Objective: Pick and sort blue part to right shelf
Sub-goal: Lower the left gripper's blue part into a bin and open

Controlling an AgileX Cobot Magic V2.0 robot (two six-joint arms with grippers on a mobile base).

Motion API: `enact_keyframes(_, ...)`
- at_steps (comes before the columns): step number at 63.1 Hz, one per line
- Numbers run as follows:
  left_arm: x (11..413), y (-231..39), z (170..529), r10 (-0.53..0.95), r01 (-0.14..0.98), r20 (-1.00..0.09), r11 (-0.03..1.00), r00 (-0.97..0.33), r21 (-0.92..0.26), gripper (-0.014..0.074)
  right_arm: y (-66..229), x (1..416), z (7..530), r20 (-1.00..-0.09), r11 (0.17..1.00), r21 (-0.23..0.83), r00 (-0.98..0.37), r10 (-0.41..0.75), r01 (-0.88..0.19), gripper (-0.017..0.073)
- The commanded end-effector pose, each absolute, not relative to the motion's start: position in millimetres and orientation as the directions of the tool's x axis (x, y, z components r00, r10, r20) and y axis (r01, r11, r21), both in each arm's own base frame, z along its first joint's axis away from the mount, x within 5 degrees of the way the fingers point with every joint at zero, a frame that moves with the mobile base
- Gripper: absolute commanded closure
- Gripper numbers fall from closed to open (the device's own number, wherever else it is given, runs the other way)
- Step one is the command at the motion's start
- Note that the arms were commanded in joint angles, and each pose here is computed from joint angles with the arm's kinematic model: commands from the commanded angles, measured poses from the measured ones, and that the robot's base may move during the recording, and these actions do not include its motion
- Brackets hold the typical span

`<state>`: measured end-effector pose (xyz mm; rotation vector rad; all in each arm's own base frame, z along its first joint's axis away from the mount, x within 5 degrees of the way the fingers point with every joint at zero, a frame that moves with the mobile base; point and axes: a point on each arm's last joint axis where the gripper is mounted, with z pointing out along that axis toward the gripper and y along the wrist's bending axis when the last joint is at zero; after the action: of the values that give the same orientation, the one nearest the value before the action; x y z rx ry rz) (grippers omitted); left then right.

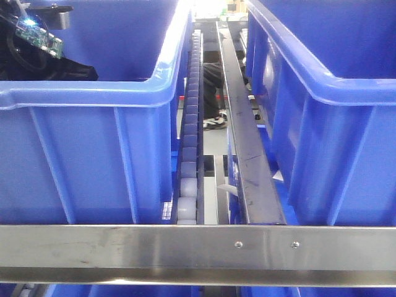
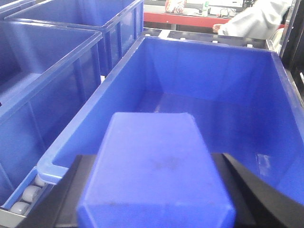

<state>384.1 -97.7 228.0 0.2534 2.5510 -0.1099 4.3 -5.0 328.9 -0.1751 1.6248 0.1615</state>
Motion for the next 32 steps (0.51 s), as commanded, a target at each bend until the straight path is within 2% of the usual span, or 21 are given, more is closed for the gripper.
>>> enact_keyframes(1,386,-99,260,0.131,0.204,-0.655,0.978,-0.744,-0.036,0.0020,-5,4,345,-0.999,0.977,-0.020,0.049,-0.010,-0.212,0.0293)
enact_keyframes(7,385,-99,267,0.132,0.204,-0.651,0.978,-0.747,-0.035,-0.0057,-5,4,345,-0.999,0.977,-0.020,0.049,-0.010,-0.212,0.0293)
enact_keyframes(13,382,-98,280,0.137,0.205,-0.647,0.978,-0.750,-0.030,-0.0051,-5,4,345,-0.999,0.977,-0.020,0.049,-0.010,-0.212,0.0293)
enact_keyframes(21,369,-94,304,0.139,0.206,-0.663,0.978,-0.736,-0.024,0.0007,-5,4,345,-0.999,0.977,-0.020,0.049,-0.010,-0.212,0.0293)
enact_keyframes(32,328,-83,353,0.119,0.209,-0.742,0.978,-0.660,-0.029,0.0150,-5,4,345,-0.999,0.977,-0.020,0.049,-0.010,-0.212,0.0293)
